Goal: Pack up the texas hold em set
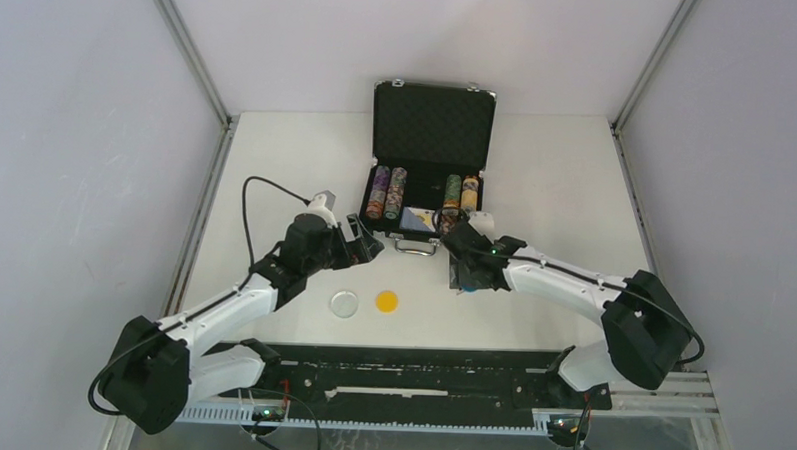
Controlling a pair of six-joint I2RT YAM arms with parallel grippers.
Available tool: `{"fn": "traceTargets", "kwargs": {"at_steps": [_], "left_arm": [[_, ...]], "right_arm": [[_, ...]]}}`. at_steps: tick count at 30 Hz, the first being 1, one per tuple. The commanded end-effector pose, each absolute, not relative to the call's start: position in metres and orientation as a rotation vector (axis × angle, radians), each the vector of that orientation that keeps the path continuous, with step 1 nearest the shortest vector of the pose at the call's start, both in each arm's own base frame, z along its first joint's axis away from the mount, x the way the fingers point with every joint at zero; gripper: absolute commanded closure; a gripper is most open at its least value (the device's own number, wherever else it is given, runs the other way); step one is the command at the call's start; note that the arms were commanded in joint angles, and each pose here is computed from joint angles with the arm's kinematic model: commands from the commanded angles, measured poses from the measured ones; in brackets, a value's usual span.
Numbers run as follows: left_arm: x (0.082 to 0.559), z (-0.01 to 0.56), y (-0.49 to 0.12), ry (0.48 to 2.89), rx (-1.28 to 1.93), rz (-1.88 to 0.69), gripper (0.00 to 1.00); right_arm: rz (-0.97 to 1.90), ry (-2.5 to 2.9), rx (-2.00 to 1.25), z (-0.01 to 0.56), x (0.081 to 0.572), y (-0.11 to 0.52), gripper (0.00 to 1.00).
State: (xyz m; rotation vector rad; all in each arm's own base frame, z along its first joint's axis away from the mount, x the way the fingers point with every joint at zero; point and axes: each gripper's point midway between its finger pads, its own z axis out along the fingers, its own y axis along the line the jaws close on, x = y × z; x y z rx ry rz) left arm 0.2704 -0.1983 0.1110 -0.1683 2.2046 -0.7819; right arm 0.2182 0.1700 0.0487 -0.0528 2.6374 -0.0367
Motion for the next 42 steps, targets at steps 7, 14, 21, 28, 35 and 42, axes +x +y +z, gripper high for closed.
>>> {"fn": "traceTargets", "kwargs": {"at_steps": [7,14,21,28,35,42], "left_arm": [[0.275,0.123,-0.207,2.168,-0.137,-0.822,0.01],[0.276,0.120,-0.207,2.178,-0.138,-0.813,0.01],[0.276,0.118,-0.208,2.191,-0.131,-0.816,0.01],[0.277,0.115,-0.207,2.198,-0.131,-0.800,0.01],[0.277,0.111,-0.208,2.212,-0.129,-0.793,0.01],[0.279,0.106,-0.207,2.230,-0.125,-0.771,0.01]], "right_arm": [[0.050,2.565,-0.141,0.084,0.280,0.200,0.54],[0.050,2.551,-0.179,0.097,0.324,0.215,0.54],[0.077,2.550,-0.217,0.107,0.365,0.231,0.54],[0.090,2.548,-0.252,0.106,0.408,0.246,0.54],[0.101,2.551,-0.254,0.097,0.449,0.257,0.54],[0.151,2.557,-0.240,0.081,0.482,0.268,0.55]]}}
